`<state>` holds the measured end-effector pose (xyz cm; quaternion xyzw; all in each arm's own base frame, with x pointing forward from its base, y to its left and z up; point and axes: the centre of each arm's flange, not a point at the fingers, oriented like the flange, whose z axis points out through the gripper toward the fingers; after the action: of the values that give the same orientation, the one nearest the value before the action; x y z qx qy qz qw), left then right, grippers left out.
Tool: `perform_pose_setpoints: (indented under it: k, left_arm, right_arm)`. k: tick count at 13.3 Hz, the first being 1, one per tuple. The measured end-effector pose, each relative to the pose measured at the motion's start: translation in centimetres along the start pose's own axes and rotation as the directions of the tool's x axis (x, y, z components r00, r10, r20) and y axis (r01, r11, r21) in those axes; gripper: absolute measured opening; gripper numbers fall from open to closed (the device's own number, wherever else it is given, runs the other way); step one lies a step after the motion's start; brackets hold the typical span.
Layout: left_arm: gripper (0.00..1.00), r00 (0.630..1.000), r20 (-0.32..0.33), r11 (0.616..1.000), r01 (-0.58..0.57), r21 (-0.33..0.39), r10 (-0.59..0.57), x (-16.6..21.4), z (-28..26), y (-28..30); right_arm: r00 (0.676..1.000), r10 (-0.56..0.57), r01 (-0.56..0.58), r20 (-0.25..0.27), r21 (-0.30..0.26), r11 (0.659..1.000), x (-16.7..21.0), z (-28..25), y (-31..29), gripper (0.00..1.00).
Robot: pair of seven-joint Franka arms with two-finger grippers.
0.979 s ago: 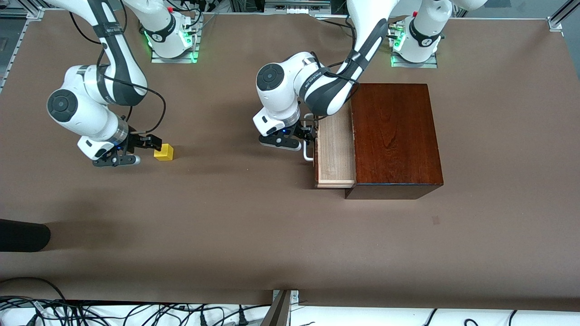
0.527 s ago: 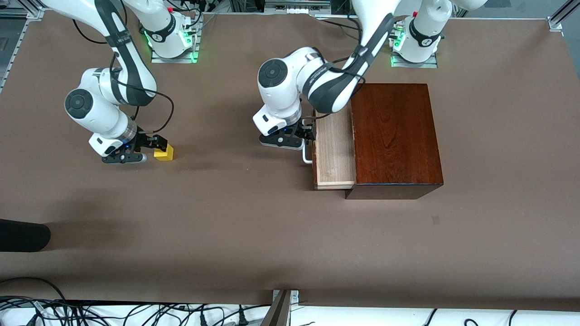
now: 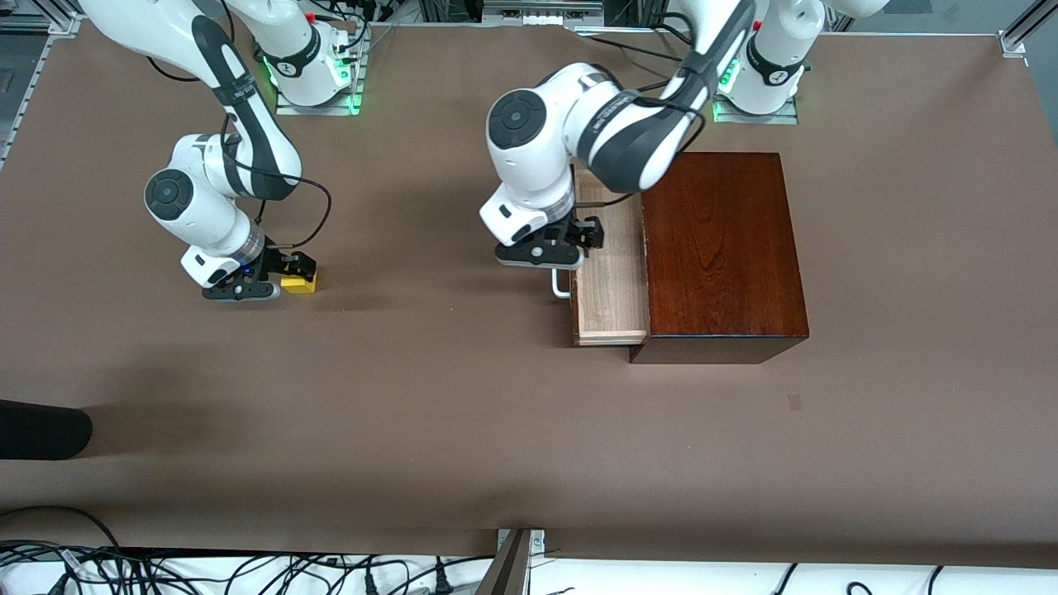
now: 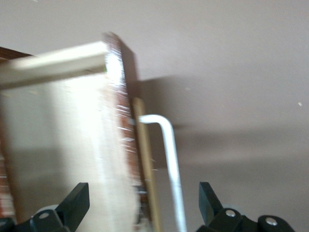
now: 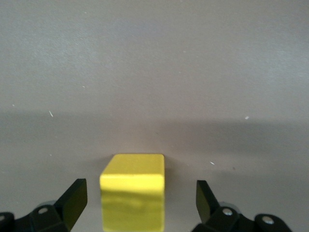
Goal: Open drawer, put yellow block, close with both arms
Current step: 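Grasp the yellow cube with the right gripper while the left gripper withdraws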
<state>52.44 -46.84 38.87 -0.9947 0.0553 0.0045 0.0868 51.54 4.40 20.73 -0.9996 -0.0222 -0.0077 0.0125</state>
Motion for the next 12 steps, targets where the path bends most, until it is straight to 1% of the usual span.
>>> perform_pose_setpoints:
  k: [2,4,6,7,8,10,12]
  left_arm:
    - [1.00,0.999,0.032,0.999,-0.042,0.016,0.041,1.9,-2.7,-6.0]
    - [1.00,0.996,0.040,0.997,-0.074,0.007,0.074,3.9,-4.9,-12.7]
    - [1.00,0.994,0.035,0.995,-0.099,-0.007,0.099,5.6,-6.0,-18.4]
    - [1.00,0.993,0.032,0.994,-0.113,-0.012,0.113,6.1,-6.4,-20.6]
    - [1.00,0.991,0.035,0.991,-0.131,-0.015,0.131,6.3,-6.9,-22.6]
    - [1.00,0.986,0.055,0.987,-0.158,-0.019,0.158,6.0,-8.4,-26.5]
    - [1.00,0.983,0.064,0.985,-0.168,-0.026,0.170,5.1,-10.9,-31.1]
  right_arm:
    - [1.000,-0.004,0.004,-0.001,0.000,1.000,-0.1,0.6,-0.3,1.00]
    - [1.000,-0.005,0.005,-0.001,-0.002,1.000,-0.1,1.1,-0.3,0.97]
    - [1.000,-0.005,0.005,-0.001,-0.002,1.000,-0.1,1.1,-0.3,0.76]
    - [1.000,-0.006,0.006,-0.001,-0.002,1.000,-0.1,1.1,-0.3,0.63]
    - [1.000,-0.006,0.006,-0.002,-0.002,1.000,-0.1,1.1,-0.3,0.55]
    - [1.000,-0.020,0.020,-0.002,-0.002,1.000,-0.1,1.1,-0.3,0.56]
    - [0.998,-0.062,0.062,-0.003,0.000,0.998,0.1,0.8,-0.5,0.56]
